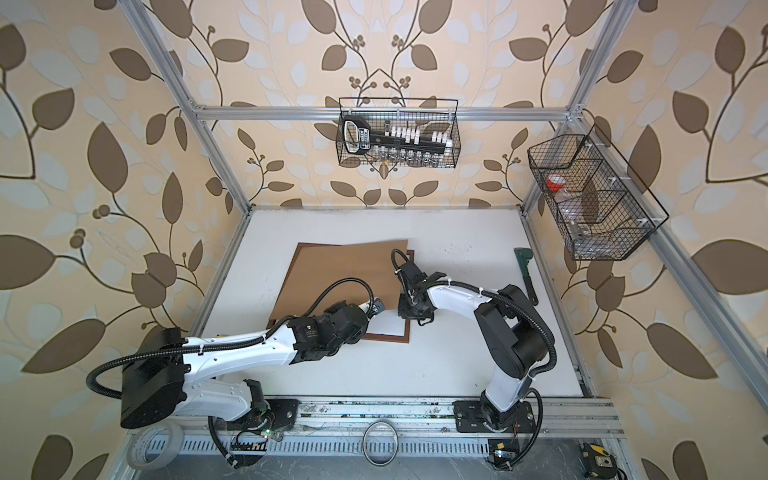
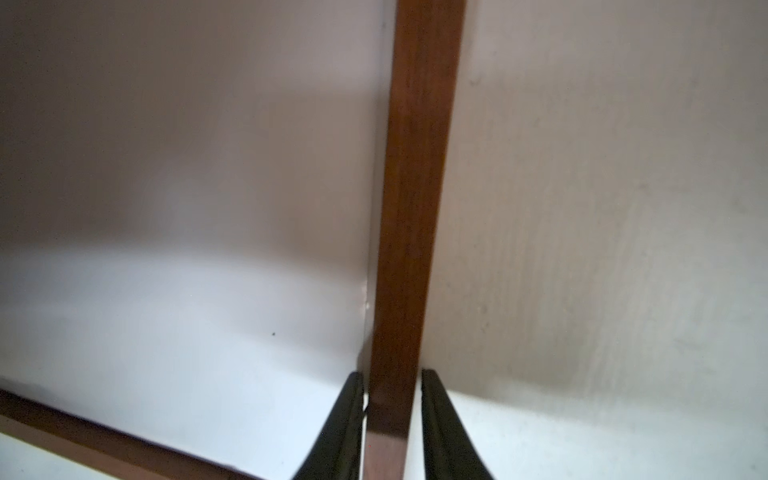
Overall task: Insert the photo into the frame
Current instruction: 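Grip the frame's side bar with the right gripper while left holds the board raised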
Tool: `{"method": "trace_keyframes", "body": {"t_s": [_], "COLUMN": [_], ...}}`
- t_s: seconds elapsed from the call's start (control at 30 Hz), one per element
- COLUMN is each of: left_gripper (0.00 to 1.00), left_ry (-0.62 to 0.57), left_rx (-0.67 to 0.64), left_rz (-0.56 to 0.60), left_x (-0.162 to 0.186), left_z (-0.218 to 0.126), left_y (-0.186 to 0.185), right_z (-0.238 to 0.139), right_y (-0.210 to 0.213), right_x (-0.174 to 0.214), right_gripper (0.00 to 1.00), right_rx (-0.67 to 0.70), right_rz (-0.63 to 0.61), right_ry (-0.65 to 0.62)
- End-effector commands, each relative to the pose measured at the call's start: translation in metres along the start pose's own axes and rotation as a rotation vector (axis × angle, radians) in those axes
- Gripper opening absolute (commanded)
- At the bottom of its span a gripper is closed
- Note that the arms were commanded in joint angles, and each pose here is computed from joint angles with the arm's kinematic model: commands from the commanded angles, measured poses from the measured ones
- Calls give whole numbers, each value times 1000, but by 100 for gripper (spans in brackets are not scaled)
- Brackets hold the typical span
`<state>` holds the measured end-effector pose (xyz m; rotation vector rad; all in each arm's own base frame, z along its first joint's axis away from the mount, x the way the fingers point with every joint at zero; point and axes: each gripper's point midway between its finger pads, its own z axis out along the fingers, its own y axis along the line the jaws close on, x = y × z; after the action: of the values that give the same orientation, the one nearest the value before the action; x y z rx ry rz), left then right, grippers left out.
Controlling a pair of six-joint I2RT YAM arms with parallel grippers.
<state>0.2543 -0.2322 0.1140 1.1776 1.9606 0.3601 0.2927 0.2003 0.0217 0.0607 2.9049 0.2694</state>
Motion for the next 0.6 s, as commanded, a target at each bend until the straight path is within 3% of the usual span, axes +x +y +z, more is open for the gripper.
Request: {"method": "trace_keyframes", "body": {"t_s": [0.0,0.37,0.4,0.5,0.57], "left_gripper": [0,0,0,0,0], "left_ry": [11,11,10,11,11], "left_rx": [121,125,127,127,126], "left_rz": [-129,-130,-130,-130,-131], "left_x": [8,8,8,8,8], "left_z": [1,2,2,2,2], "left_y": [-20,-21,-21,-21,-21], "right_z": [-4,-2,-3,-14,-29], "right_y": [-8,-7,-5,4,5], "right_x": [7,5,4,-8,-26], "right_gripper": [20,5,8,31,38], "right_rx": [28,9,-3,-88,-141], "right_rz": [-8,0,0,36,71], "right_ry": [13,12,13,-3,-52]}}
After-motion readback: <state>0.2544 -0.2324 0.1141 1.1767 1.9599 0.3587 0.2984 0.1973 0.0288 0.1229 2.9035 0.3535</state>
